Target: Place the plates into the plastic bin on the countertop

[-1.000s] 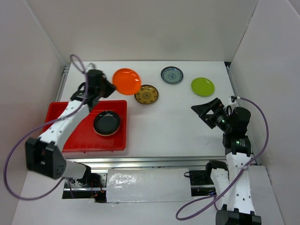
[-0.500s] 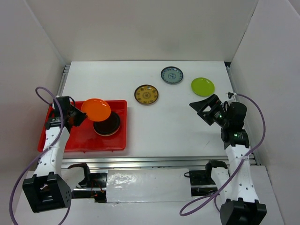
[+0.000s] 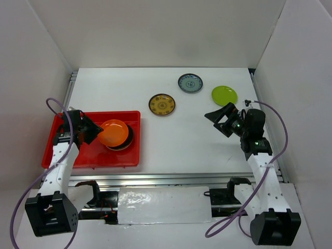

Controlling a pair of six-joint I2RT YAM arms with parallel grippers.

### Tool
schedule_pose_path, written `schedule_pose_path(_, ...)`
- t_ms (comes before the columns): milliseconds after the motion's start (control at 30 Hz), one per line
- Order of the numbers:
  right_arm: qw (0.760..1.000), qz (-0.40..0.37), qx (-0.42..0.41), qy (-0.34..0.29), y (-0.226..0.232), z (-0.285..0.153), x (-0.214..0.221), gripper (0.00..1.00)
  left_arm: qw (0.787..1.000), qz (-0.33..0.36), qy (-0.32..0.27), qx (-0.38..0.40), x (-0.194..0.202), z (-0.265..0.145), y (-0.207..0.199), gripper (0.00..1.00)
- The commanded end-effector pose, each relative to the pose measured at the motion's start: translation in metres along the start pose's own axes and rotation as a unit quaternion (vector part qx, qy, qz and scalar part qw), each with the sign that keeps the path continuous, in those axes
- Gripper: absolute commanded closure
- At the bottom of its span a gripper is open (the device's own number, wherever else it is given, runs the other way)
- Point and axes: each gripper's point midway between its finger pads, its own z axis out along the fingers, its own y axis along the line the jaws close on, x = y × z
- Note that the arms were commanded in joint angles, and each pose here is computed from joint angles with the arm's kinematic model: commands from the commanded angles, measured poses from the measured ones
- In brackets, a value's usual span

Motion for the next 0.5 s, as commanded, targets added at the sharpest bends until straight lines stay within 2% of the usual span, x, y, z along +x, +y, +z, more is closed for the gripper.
schedule_pose_path(0,0.999,-0.032,-0.018,-0.02,0.015,0.011,-0.01,0.0,1.0,0.012,-0.018,0.02,-0.002,-0.011,-0.006,0.36)
schedule_pose_path(33,0.999,-0.031,-0.015,-0.019,0.014,0.015,-0.011,0.0,0.999,0.016,-0.021,0.019,-0.002,-0.014,-0.007,0.36)
schedule_pose_path(67,0.999,-0.038,-0.024,-0.002,0.018,0.027,-0.004,0.0,0.999,0.023,-0.03,0.022,-0.006,-0.019,-0.011,0.01)
schedule_pose_path(100,0.999,-0.046,-0.023,0.017,0.019,0.037,0.005,0.0,0.998,0.032,-0.036,0.029,-0.007,-0.027,-0.016,0.01)
schedule_pose_path(133,0.996,-0.067,-0.039,0.043,0.04,0.046,0.017,0.0,0.997,0.051,-0.046,0.026,-0.008,-0.032,-0.018,0.01)
schedule_pose_path(167,0.995,-0.063,0.011,0.073,0.02,0.073,0.03,0.0,0.996,0.06,-0.06,0.015,-0.014,-0.04,-0.02,0.01)
schedule_pose_path(233,0.991,-0.087,0.03,0.096,0.027,0.102,0.039,0.0,0.994,0.088,-0.068,0.019,-0.015,-0.051,-0.027,0.01)
schedule_pose_path(267,0.987,-0.078,0.071,0.118,0.007,0.128,0.056,0.0,0.993,0.092,-0.075,0.01,-0.02,-0.059,-0.028,0.01)
schedule_pose_path(333,0.989,-0.064,0.051,0.123,0.011,0.154,0.058,0.0,0.99,0.117,-0.08,0.011,-0.024,-0.064,-0.031,0.01)
schedule_pose_path(367,0.985,-0.045,0.059,0.154,-0.004,0.172,0.073,0.0,0.988,0.133,-0.072,0.009,-0.022,-0.071,-0.036,0.01)
schedule_pose_path(433,0.985,-0.048,0.049,0.155,0.008,0.2,0.067,0.0,0.983,0.171,-0.07,0.014,-0.023,-0.078,-0.042,0.01)
schedule_pose_path(467,0.98,-0.044,0.079,0.179,-0.013,0.217,0.081,0.0,0.981,0.177,-0.076,0.014,-0.028,-0.086,-0.047,0.01)
